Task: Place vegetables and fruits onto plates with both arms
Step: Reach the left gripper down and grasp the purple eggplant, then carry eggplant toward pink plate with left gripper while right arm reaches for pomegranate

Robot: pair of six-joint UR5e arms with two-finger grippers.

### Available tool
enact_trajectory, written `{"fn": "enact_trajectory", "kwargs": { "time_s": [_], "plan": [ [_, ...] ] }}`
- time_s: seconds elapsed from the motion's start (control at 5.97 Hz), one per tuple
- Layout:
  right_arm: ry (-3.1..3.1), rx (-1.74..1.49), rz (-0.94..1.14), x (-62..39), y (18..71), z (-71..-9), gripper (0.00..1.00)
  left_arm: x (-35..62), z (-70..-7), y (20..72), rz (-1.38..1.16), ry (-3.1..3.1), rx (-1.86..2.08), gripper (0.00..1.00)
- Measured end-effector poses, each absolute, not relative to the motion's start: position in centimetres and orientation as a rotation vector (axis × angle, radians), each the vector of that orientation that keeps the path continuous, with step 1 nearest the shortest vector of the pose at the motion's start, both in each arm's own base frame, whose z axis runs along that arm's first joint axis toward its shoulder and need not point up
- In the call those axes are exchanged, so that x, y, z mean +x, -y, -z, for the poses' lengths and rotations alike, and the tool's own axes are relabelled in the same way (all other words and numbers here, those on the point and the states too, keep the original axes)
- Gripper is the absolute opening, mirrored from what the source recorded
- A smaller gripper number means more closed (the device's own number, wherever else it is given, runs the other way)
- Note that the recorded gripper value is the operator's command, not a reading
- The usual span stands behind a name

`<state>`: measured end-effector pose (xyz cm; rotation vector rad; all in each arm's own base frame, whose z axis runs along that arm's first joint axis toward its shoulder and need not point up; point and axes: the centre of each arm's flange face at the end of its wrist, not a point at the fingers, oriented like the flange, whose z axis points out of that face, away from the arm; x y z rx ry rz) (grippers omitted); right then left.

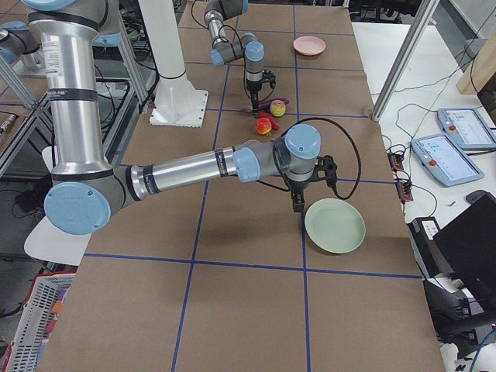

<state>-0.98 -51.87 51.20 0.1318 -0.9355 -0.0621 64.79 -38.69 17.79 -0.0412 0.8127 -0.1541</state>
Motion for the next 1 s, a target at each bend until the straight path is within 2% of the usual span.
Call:
{"fn": "enact_trajectory", "kwargs": {
  "time_s": [0.17, 0.33, 1.0],
  "plan": [
    [0.942, 0.132, 0.064, -1.0, 51.9, -51.1, 1.00, 64.9, -17.9, 38.6, 0.155, -0.809, -0.044, 0.41],
    [0.947, 0.131, 0.065, -1.0, 51.9, -51.1, 1.00, 65.0, -18.0, 38.5, 0.157, -0.807, -0.042, 0.00],
    [0.956, 0.128, 0.033, -1.1, 52.5, -49.8, 1.00, 61.8, -15.4, 38.8, 0.269, -0.767, -0.010, 0.00]
  ]
}}
